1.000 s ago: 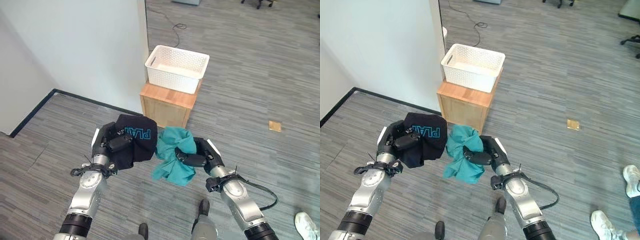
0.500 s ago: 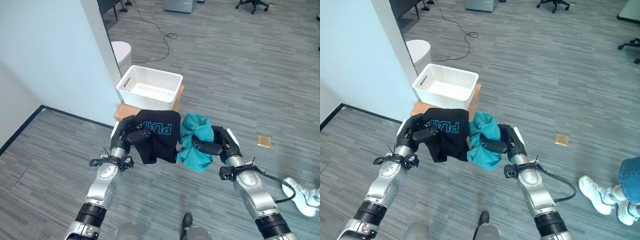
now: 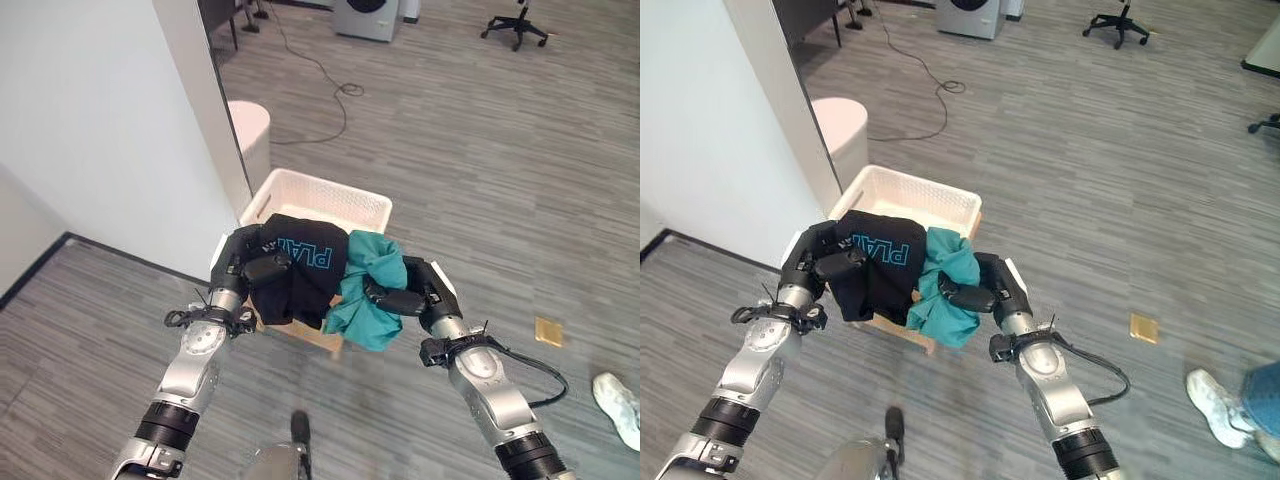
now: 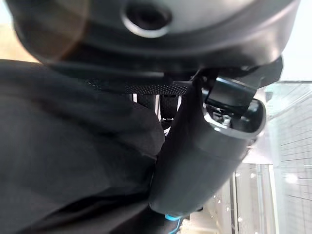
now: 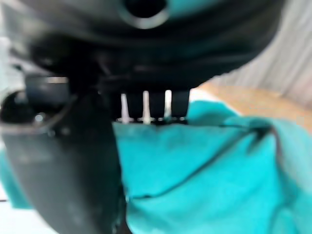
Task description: Pick up bed clothes into laundry basket.
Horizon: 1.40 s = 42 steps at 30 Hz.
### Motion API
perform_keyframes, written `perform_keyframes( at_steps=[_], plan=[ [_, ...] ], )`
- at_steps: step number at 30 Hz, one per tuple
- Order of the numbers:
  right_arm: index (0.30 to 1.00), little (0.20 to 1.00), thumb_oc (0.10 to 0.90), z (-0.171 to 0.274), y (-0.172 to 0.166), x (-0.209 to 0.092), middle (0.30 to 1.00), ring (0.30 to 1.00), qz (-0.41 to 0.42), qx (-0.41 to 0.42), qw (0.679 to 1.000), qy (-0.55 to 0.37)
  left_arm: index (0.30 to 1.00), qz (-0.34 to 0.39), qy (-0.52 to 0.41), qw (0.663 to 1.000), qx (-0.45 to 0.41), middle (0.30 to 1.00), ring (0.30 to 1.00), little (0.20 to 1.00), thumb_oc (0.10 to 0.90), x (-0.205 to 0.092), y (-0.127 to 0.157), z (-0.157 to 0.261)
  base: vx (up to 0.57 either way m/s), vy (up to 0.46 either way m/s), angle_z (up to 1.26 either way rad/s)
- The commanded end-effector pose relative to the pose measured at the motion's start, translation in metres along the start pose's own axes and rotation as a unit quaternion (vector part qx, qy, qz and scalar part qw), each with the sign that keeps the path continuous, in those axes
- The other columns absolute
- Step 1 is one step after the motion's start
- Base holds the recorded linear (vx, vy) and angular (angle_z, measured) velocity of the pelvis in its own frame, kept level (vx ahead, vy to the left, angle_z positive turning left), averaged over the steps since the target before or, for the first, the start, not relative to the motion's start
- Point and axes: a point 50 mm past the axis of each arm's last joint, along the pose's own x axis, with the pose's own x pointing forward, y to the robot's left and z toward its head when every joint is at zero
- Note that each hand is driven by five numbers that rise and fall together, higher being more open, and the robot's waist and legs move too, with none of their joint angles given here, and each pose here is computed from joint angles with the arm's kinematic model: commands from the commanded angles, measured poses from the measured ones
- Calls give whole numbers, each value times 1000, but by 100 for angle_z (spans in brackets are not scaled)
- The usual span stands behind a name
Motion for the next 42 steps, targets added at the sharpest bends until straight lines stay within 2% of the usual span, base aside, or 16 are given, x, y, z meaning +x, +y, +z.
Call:
perform_keyframes(
  at_steps=[1,2,5,6,7,11,17,18,19,21,26,33,37,42],
  plan=[
    [300,300,400,67,5,21,300,300,21,-46,986,-158,300,-46,-188,981,-20,300,300,300,400,14,-19,78,243,16,72],
    [300,300,400,69,2,21,300,300,17,-79,984,-157,300,-48,-186,981,-11,300,300,300,400,14,-19,77,294,-32,53],
    [300,300,400,70,-15,18,300,300,-14,-93,984,-153,300,-58,-192,980,-8,300,300,300,400,14,-20,81,465,-287,36],
    [300,300,400,84,-33,17,300,300,-53,-130,974,-179,300,-50,-205,978,5,300,300,300,400,15,-21,85,320,-290,100],
    [300,300,400,81,-43,16,300,300,-66,-142,974,-162,300,-60,-195,979,6,300,300,300,400,13,-21,81,382,-335,119],
    [300,300,400,94,-55,17,300,300,-76,-174,966,-174,300,-65,-176,982,-8,300,300,300,400,9,-19,70,150,-137,59],
    [300,300,400,130,-124,50,300,300,-145,-299,938,-100,300,-118,-120,983,-71,300,300,300,400,-1,-37,43,123,-138,13],
    [300,300,400,132,-124,52,300,300,-144,-300,937,-102,300,-116,-121,983,-73,300,300,300,400,-1,-37,44,-3,-67,3],
    [300,300,400,155,-137,64,300,300,-165,-354,916,-86,300,-130,-127,980,-76,300,300,300,400,-1,-41,48,-14,-51,14],
    [300,300,400,172,-139,71,300,300,-176,-391,899,-88,300,-136,-133,979,-72,300,300,300,400,0,-44,51,-4,-40,22],
    [300,300,400,190,-132,83,300,300,-174,-431,881,-90,300,-148,-142,976,-77,300,300,300,400,0,-49,56,18,-12,4],
    [300,300,400,207,-113,96,300,300,-156,-456,869,-112,300,-153,-146,975,-71,300,300,300,400,-1,-53,57,3,13,8],
    [300,300,400,222,-90,103,300,300,-137,-454,867,-151,300,-140,-142,977,-70,300,300,300,400,-1,-49,54,4,39,14],
    [300,300,400,215,-82,109,300,300,-127,-476,860,-135,300,-139,-138,978,-78,300,300,300,400,-2,-48,52,-3,39,7]
  ],
)
